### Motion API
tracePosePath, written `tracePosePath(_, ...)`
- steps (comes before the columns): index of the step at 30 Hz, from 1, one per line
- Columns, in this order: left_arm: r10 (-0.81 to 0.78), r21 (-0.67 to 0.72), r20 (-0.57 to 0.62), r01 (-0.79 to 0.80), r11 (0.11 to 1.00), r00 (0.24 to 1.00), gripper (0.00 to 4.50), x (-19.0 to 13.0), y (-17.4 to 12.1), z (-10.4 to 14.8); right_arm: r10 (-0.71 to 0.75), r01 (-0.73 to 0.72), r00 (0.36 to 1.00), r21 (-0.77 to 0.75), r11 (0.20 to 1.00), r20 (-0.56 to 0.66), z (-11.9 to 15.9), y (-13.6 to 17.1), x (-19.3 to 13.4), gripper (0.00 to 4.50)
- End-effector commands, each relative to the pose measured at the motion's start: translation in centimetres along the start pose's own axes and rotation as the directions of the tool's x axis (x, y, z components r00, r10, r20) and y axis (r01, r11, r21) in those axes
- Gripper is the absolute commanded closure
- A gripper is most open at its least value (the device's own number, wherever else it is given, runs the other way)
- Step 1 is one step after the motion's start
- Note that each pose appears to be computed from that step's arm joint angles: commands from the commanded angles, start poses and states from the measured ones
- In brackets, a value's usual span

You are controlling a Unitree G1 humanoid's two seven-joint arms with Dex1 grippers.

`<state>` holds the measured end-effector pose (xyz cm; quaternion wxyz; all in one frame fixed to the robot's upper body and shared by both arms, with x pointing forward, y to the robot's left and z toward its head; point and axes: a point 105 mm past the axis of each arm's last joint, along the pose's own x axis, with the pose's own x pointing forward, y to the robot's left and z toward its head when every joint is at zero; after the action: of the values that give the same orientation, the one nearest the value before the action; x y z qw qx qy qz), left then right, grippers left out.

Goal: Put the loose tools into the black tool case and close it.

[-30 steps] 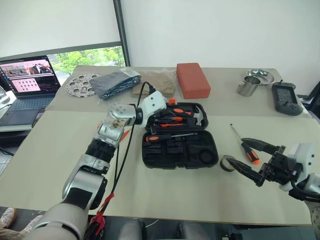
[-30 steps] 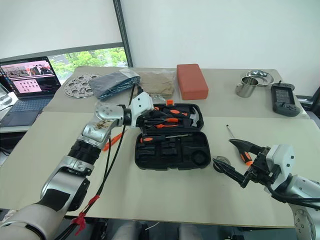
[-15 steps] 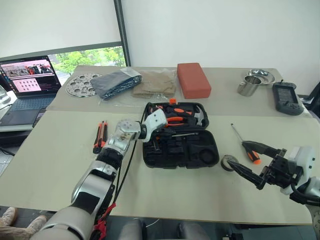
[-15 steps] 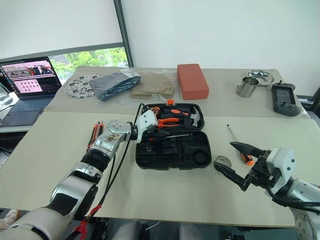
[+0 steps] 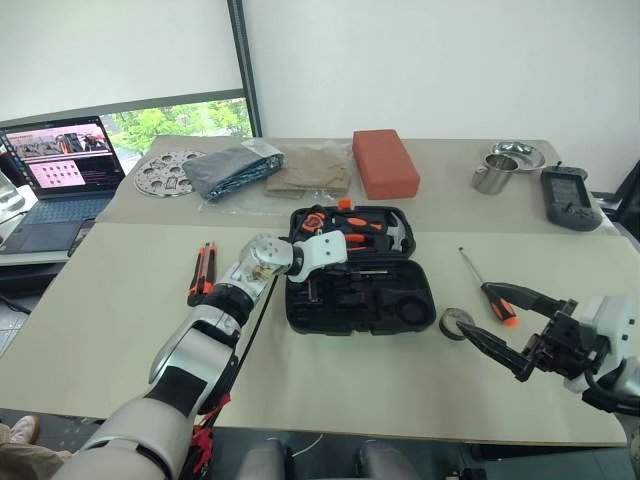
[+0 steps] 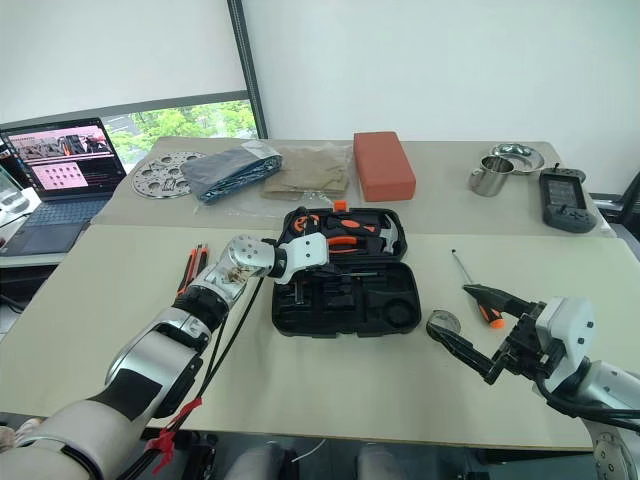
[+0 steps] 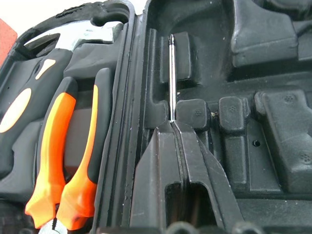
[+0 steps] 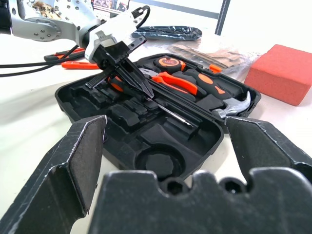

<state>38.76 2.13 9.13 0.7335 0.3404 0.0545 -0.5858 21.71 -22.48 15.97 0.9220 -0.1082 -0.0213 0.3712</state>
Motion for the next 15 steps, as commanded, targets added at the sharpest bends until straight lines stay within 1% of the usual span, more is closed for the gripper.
tracePosePath(1, 0.004, -0.060, -0.065, -0.008, 0.998, 0.998, 4.49, 0.1, -0.7, -2.1, -0.002, 0.004, 0.999, -0.055, 0.998, 0.042, 1.4, 0.0, 0.0, 0.00)
tracePosePath(4, 0.062, -0.082, -0.020, -0.063, 0.995, 0.998, 4.49, -0.6, 0.6, -1.3, 0.000, 0.002, 0.999, -0.054, 0.999, 0.038, 1.3, -0.1, 0.0, 0.00)
tracePosePath(8, 0.137, -0.141, 0.112, -0.121, 0.983, 0.984, 4.49, -2.6, 2.5, 1.0, 0.010, -0.008, 0.999, -0.051, 0.999, 0.040, 1.3, -0.2, 0.3, 0.00)
tracePosePath(12, 0.280, -0.231, 0.207, -0.231, 0.945, 0.937, 4.49, -6.4, 4.7, 2.6, 0.026, -0.023, 0.999, -0.051, 0.998, 0.046, 1.3, -0.2, 0.6, 0.00)
tracePosePath(15, 0.400, -0.297, 0.240, -0.326, 0.898, 0.884, 4.49, -9.2, 5.6, 3.2, 0.039, -0.037, 0.998, -0.049, 0.998, 0.050, 1.3, -0.2, 0.9, 0.00)
